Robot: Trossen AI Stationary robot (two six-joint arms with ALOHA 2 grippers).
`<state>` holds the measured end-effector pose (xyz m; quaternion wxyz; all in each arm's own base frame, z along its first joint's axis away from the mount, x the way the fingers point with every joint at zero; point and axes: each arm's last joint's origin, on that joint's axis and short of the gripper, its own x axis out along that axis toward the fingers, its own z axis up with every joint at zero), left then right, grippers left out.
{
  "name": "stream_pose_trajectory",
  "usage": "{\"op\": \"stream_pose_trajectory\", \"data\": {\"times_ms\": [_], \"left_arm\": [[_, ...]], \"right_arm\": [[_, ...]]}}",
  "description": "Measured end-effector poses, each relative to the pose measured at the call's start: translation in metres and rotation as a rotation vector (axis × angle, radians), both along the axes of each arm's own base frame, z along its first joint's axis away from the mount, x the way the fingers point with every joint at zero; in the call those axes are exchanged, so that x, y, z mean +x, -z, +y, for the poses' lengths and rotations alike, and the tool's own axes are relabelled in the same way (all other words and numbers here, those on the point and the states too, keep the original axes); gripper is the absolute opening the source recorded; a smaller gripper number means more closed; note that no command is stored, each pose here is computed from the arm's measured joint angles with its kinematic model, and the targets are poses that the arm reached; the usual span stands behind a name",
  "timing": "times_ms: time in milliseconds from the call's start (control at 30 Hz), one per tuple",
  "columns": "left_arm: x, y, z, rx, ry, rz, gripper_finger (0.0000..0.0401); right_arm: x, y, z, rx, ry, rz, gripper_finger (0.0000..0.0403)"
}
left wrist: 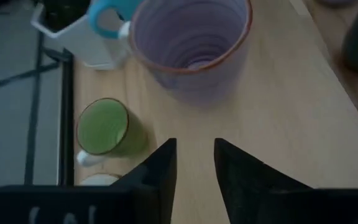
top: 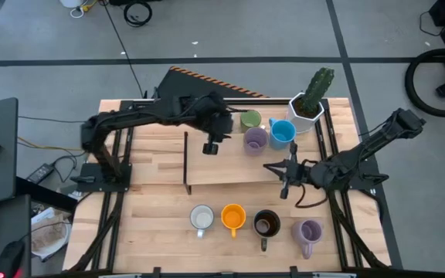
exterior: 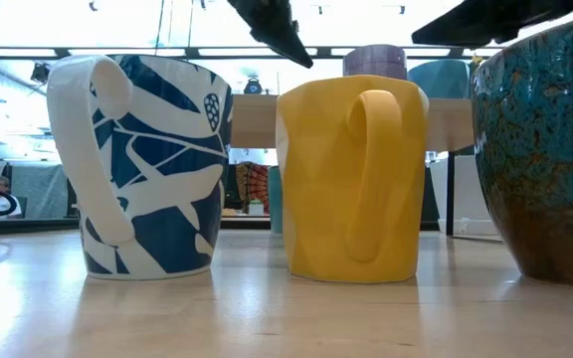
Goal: Place coffee mugs
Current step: Put the purple mug on the shelf
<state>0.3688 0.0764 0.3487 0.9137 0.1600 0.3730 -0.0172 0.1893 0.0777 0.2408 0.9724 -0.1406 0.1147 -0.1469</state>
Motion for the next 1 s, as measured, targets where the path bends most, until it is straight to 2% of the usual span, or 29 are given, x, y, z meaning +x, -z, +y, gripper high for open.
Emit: {"op": "stream_pose_trajectory", "data": {"times_ms": [167,267,433,600,700,833,1000], "left_arm": [[-0.008,0.029,0.003,-0.02,-0.048,-0.121,0.0112],[-0.009,0.045,0.008,-0.035,-0.075,-0.156,0.012],[-0.01,0.067,0.018,-0.036,-0.092,-0.194,0.0159],[-0.012,0.073,0.029,-0.084,-0.052,-0.218,0.0202],[-0.011,0.075,0.031,-0.098,-0.032,-0.227,0.0213],[-0.005,0.074,0.027,-0.121,0.027,-0.271,0.0215],[0.006,0.086,0.022,-0.118,0.051,-0.28,0.0215]], "right_arm": [[0.007,-0.002,0.002,-0.012,0.074,0.002,0.0028],[0.01,-0.002,0.005,-0.015,0.11,0.003,0.0051],[0.019,-0.001,0.01,0.04,0.146,0.044,0.0123],[0.027,-0.001,0.008,0.099,0.204,0.143,0.0199],[0.03,-0.009,0.005,0.155,0.224,0.185,0.023],[0.03,-0.016,-0.002,0.191,0.287,0.226,0.0249],[0.032,-0.015,-0.011,0.213,0.304,0.257,0.025]]}}
